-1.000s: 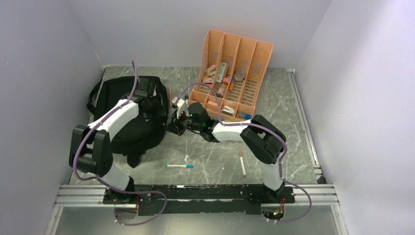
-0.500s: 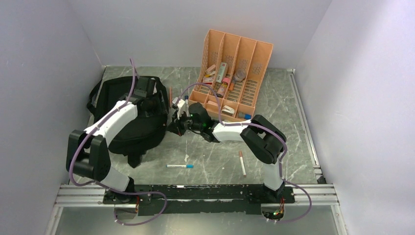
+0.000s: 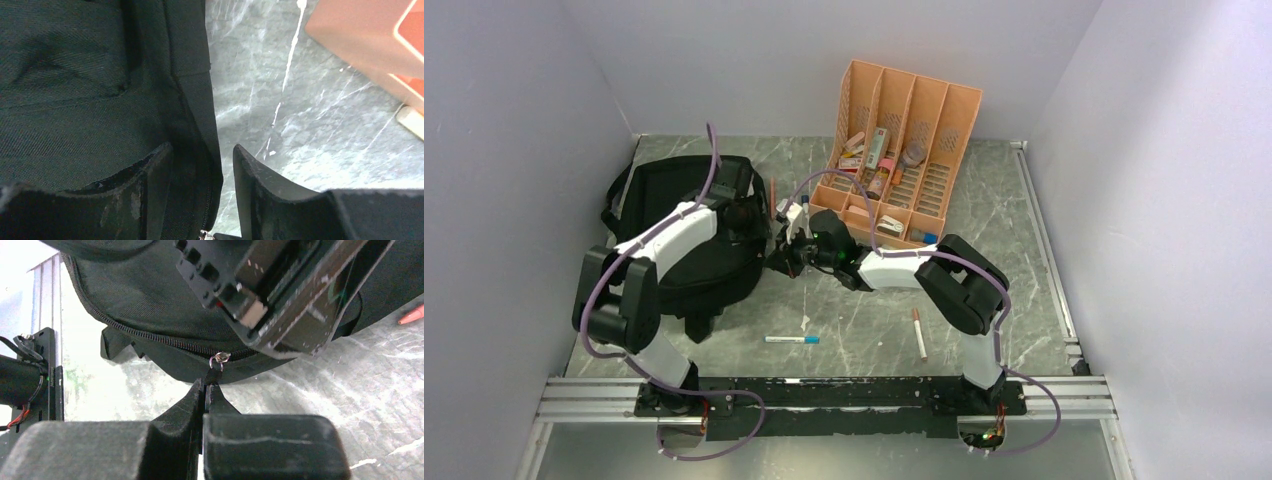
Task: Pack the student bag
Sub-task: Zip the student bag at the center of the board.
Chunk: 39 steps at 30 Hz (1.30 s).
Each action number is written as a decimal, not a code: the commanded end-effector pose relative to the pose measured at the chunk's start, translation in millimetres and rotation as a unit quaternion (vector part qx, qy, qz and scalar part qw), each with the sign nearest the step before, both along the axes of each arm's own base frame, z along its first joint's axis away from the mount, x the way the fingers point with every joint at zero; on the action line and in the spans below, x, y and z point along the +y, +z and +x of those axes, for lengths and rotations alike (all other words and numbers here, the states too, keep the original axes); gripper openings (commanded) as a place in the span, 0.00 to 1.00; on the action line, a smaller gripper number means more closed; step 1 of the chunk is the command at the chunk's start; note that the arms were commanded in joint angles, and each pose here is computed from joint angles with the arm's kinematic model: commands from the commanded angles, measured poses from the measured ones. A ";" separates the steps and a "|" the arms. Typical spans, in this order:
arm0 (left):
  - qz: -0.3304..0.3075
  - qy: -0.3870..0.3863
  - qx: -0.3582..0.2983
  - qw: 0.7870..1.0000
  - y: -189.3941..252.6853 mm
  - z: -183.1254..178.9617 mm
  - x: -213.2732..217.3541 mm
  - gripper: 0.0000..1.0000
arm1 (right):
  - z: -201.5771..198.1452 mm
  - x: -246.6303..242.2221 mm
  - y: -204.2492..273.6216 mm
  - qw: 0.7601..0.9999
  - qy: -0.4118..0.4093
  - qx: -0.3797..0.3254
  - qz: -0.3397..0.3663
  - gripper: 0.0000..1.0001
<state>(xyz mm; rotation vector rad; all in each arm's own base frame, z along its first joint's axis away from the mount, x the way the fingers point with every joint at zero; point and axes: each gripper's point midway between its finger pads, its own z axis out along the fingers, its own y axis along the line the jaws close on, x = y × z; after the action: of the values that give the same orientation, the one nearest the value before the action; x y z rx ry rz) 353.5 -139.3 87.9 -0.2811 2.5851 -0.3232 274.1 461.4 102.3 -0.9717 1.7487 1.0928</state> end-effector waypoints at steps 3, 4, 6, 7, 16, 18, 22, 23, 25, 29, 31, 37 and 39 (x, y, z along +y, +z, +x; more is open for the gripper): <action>0.006 -0.028 -0.002 1.000 0.9 5.0 -13.0 0.47 | -1.8 1.8 15.2 1.000 0.008 -0.023 0.017 0.00; 0.009 -0.030 0.002 1.000 -0.9 4.8 -13.2 0.45 | -1.5 1.4 15.7 1.000 0.007 -0.025 0.017 0.00; 0.014 -0.035 0.006 0.999 -2.7 5.7 -13.2 0.35 | -1.1 1.0 16.9 0.999 0.007 -0.029 0.016 0.00; 0.017 -0.036 0.009 0.999 -3.8 5.8 -12.6 0.29 | -1.2 0.8 17.1 0.999 0.008 -0.032 0.014 0.00; 0.020 -0.038 0.008 0.999 -1.6 12.9 -14.4 0.05 | -26.7 12.5 37.1 0.996 0.058 -0.071 0.004 0.00; 0.018 -0.037 0.008 0.999 -1.0 14.3 -15.1 0.05 | -38.1 17.3 44.6 0.994 0.074 -0.076 0.010 0.00; 0.032 -0.024 0.001 0.999 1.2 20.3 -10.4 0.05 | -57.0 23.3 66.8 0.991 0.096 -0.076 0.048 0.00; 0.031 -0.024 0.002 0.999 0.7 20.9 -10.7 0.05 | -61.0 25.1 71.3 0.990 0.102 -0.074 0.058 0.00; 0.028 -0.024 0.002 0.999 -0.2 21.1 -12.0 0.05 | -66.6 28.8 78.2 0.989 0.111 -0.069 0.070 0.00; 0.023 -0.025 0.002 0.999 -1.6 19.7 -13.2 0.05 | -71.2 37.0 87.2 0.987 0.114 -0.069 0.087 0.00; 0.023 -0.024 0.001 0.999 -2.1 18.6 -12.7 0.05 | -72.7 40.0 93.3 0.986 0.118 -0.067 0.099 0.00; 0.019 -0.025 0.004 0.999 -8.3 12.6 -12.3 0.05 | -63.7 48.2 115.5 0.985 0.093 -0.057 0.134 0.00; 0.020 -0.025 0.007 0.999 -11.5 10.6 -11.7 0.05 | -69.6 53.2 126.1 0.981 0.112 -0.052 0.148 0.00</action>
<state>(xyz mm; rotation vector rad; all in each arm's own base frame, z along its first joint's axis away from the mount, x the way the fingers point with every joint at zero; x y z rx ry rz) 343.1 -145.9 76.4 -0.1916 2.7088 -0.2574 250.8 474.9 124.7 -0.9953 1.7109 1.0890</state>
